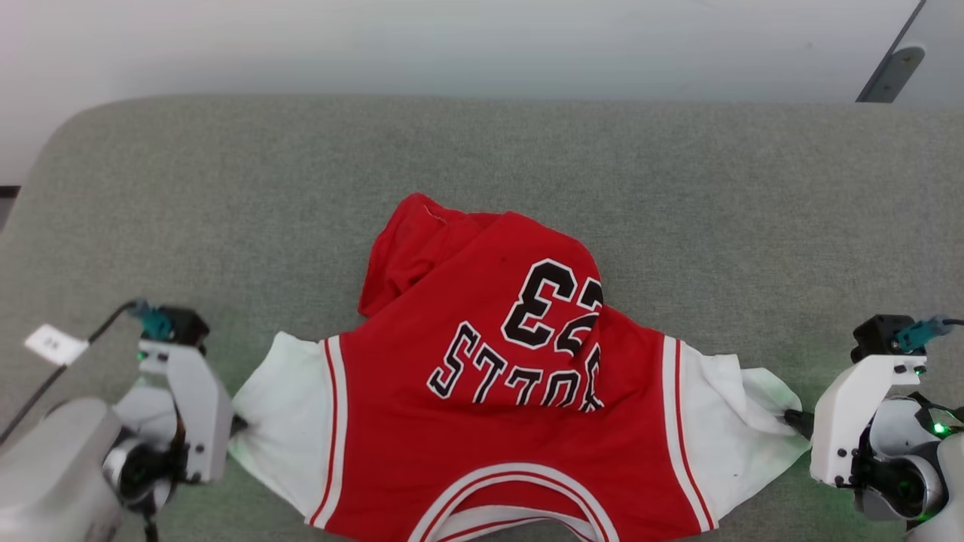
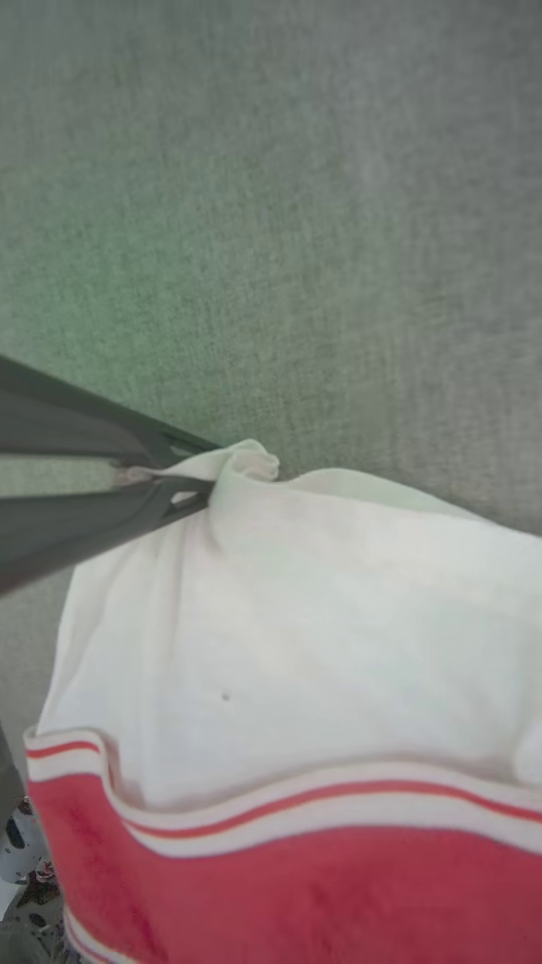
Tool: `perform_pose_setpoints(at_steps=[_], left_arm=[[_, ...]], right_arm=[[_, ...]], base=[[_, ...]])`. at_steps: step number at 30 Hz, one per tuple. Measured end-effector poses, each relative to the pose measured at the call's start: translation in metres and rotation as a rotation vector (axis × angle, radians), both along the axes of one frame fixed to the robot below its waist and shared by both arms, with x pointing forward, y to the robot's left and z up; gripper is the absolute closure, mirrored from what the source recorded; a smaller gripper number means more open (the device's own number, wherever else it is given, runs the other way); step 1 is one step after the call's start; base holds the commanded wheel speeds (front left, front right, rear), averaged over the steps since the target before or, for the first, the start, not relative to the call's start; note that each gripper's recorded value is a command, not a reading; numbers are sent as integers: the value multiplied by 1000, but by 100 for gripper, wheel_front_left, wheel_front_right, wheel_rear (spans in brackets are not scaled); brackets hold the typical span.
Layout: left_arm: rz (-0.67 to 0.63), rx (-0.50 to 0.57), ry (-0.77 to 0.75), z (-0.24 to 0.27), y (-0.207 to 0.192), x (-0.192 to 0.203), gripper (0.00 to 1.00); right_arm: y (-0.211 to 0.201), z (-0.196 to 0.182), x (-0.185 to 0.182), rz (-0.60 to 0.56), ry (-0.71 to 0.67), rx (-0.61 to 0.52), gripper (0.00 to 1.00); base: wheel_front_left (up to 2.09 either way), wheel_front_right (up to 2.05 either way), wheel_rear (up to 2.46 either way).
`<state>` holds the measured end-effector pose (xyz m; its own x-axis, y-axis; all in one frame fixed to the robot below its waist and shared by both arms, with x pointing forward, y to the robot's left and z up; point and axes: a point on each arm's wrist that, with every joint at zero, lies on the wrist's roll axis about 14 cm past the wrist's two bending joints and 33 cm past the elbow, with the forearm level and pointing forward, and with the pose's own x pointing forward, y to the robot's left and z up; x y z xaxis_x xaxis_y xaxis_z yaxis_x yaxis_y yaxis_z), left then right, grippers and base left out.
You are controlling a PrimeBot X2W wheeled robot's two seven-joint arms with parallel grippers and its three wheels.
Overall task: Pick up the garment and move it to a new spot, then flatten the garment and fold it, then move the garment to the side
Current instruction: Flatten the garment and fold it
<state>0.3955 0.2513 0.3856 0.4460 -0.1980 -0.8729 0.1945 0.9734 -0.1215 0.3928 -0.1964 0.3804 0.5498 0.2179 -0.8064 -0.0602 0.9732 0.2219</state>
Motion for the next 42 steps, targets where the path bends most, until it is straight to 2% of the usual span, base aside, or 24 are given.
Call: perform_pose_setpoints(at_steps=[3,6,12,17,26,32,42], left_arm=[[-24,-11,-51,20,-8,13,100],[-40,-13,-124,49,-12,29,100],[-68,-24,-318,133,-25,65,100],[-60,-26,-488,209,-28,86,100],[-12,-62,-816,339,-33,108,100],[14,-55,-989,397,-29,114,100],[0,-37,-1104,422,-31,143,100]], right_arm=[[7,15,6,12,-26,34,100],[24,50,24,22,-119,117,100],[26,145,63,6,-370,223,100],[24,238,91,-47,-645,300,100],[31,361,109,-66,-979,325,100],[34,403,118,-87,-1074,351,100],[28,431,149,-131,-1199,304,100]], base=[[0,0,0],[0,0,0],[0,0,0],[0,0,0],[0,0,0],[0,0,0],[0,0,0]])
